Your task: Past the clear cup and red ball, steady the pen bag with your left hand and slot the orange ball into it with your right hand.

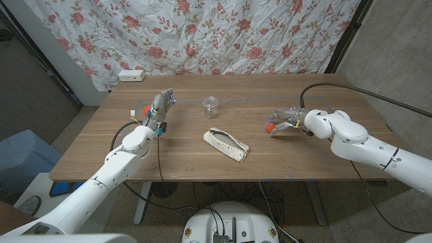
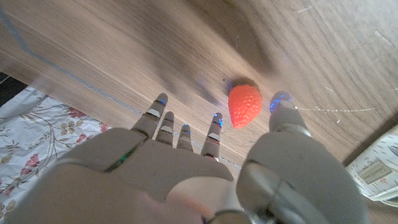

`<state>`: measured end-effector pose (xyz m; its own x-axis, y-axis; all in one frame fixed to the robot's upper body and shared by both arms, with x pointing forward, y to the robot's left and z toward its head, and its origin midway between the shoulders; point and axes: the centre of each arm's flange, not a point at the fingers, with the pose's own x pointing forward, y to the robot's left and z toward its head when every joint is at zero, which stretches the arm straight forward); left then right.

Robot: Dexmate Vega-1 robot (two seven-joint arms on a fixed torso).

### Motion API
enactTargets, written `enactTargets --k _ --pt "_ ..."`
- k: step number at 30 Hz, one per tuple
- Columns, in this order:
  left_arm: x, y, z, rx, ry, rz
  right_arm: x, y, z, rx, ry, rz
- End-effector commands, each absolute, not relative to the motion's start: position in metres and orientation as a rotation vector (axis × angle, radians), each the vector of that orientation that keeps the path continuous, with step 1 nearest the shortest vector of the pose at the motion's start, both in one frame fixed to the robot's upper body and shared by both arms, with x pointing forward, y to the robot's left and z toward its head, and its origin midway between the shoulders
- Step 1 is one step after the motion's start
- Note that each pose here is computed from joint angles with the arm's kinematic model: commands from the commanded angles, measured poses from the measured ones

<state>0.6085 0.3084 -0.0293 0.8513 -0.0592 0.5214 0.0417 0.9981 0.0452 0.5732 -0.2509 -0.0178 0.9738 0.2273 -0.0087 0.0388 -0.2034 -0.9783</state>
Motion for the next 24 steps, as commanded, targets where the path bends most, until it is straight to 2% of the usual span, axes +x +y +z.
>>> enactTargets --k 1,24 --pt "0.6089 0.3085 -0.0296 0.031 -0.541 -0.049 0.5769 -0.2489 -0.0223 -1.768 -0.243 0.149" --pt "0.616 0.308 -0.0282 0.033 -0.528 -0.063 0.5796 -0.2508 -0.0278 -1.767 -0.284 0.084"
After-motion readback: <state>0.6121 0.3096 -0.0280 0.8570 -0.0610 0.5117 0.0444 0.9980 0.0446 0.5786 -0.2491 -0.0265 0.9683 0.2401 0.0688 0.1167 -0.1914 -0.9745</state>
